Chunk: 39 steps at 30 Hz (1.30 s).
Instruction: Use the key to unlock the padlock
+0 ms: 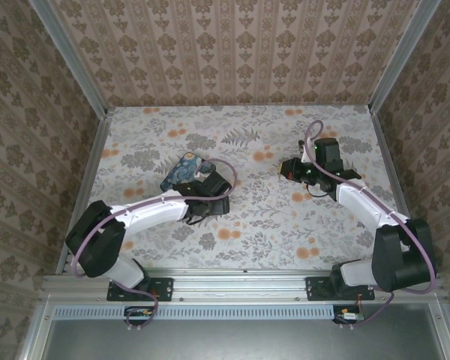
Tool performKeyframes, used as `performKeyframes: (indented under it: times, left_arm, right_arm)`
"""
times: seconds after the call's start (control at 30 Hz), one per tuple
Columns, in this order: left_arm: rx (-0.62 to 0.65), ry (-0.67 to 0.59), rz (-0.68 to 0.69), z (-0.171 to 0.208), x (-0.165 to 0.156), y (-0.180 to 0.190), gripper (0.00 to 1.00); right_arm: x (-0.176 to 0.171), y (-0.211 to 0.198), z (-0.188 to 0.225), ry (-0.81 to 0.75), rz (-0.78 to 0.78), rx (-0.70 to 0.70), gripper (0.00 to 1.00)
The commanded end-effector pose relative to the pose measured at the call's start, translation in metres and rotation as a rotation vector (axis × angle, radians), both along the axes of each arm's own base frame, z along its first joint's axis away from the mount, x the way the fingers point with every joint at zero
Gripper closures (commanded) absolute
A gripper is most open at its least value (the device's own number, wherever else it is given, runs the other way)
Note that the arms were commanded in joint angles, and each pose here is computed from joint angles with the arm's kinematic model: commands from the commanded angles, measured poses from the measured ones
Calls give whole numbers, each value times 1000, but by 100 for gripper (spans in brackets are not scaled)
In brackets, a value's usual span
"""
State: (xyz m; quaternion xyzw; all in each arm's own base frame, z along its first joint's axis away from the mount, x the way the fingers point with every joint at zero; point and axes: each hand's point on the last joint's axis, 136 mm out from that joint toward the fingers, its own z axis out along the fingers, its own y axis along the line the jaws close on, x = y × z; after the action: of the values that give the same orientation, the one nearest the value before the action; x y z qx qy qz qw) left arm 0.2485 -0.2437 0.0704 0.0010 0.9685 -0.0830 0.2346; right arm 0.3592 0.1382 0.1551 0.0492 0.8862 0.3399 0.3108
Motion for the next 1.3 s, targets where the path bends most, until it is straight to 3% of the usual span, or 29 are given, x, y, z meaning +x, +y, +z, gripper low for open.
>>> performKeyframes:
  times: [0.0, 0.17, 0.27, 0.37, 0.5, 0.8, 0.93, 1.27]
  left_arm:
    - [-41, -143, 258, 14, 27, -1, 22]
    - [18, -184, 569, 3, 32, 8, 27]
    - [89, -227, 743, 2, 31, 14, 36]
    - [137, -304, 827, 8, 40, 8, 41]
    - [160, -300, 938, 1, 42, 9, 41]
    - [138, -265, 1001, -11, 49, 12, 40]
    - [91, -207, 1038, -37, 53, 15, 45]
    - [107, -229, 1054, -39, 69, 17, 55]
  right_arm:
    - [9, -6, 3, -17, -8, -20, 100]
    - [16, -9, 11, -35, -14, -6, 100]
    - [20, -8, 6, -17, -9, 3, 100]
    - [20, -6, 7, -21, -1, 16, 100]
    - [18, -6, 5, -14, 7, 22, 100]
    - [22, -18, -2, -6, -20, 43, 100]
    - [25, -24, -3, -1, -30, 52, 100]
    - [28, -26, 3, -13, -28, 70, 100]
